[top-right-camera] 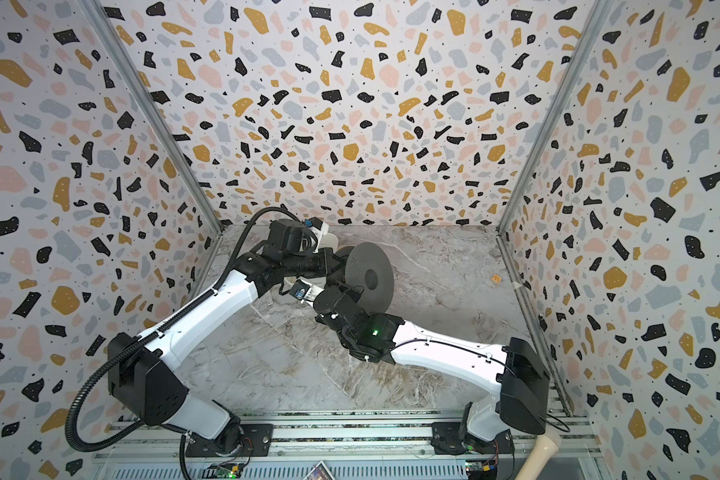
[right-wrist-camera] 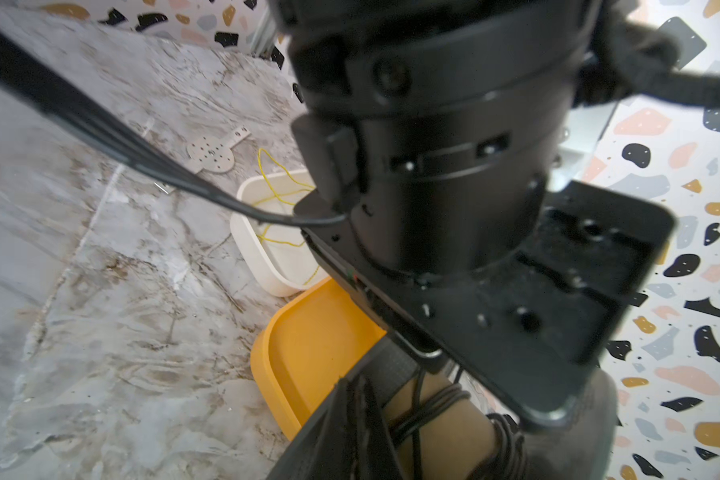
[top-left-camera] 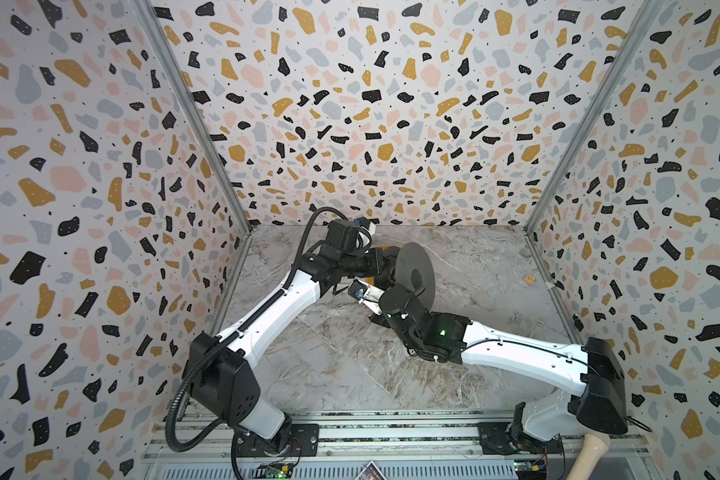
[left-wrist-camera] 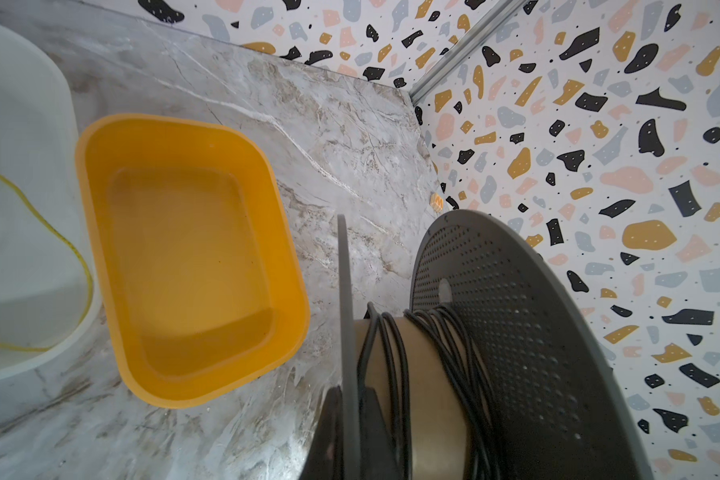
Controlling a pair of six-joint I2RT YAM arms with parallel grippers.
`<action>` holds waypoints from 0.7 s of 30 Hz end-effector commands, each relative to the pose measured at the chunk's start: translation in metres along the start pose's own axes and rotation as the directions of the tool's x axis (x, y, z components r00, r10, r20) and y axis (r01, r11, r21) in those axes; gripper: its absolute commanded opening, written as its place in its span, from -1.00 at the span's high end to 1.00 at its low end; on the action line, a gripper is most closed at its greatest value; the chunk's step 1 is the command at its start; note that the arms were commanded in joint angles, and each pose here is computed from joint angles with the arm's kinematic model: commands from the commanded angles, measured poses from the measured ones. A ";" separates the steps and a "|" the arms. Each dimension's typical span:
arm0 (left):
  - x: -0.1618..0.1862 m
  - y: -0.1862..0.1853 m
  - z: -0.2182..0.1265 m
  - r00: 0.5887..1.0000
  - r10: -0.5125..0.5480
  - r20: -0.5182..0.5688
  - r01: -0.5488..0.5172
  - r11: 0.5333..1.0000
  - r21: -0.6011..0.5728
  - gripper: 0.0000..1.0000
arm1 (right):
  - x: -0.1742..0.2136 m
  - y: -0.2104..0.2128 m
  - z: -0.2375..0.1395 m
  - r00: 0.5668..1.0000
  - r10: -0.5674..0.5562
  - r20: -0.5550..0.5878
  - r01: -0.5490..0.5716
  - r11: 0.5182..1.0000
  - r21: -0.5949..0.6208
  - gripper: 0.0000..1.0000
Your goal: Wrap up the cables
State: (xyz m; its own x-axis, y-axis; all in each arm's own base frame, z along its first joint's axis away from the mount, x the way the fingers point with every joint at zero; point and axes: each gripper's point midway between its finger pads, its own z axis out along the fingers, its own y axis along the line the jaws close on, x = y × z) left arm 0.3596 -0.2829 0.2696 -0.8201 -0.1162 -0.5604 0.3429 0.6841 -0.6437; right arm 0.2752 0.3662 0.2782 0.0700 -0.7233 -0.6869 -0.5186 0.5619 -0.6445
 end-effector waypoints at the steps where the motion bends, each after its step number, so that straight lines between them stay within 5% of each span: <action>1: -0.019 -0.052 -0.017 0.999 -0.008 0.046 -0.003 0.973 0.232 1.00 | 0.018 -0.014 0.001 0.994 -0.028 -0.105 0.041 0.991 0.124 1.00; 9: -0.001 -0.051 -0.010 0.996 -0.086 0.004 0.080 0.942 0.327 1.00 | 0.058 0.022 0.012 0.963 -0.057 -0.262 0.128 0.956 0.263 1.00; 13: 0.013 -0.045 -0.007 0.993 -0.114 -0.023 0.115 0.929 0.351 1.00 | 0.068 0.026 0.009 0.965 -0.001 -0.263 0.074 0.961 0.268 1.00; 21: 0.017 -0.050 -0.011 0.988 -0.147 -0.044 0.152 0.909 0.389 1.00 | 0.103 0.044 0.010 0.948 -0.083 -0.308 0.160 0.959 0.234 1.00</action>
State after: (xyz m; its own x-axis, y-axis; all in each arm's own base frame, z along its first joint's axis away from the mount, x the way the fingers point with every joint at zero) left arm 0.3363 -0.2935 0.2054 -0.9309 -0.1956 -0.3086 0.1597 0.5420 -0.8251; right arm 0.2719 0.3284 0.1943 -0.1460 -0.8379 -0.5260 -0.2497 0.5457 -0.7999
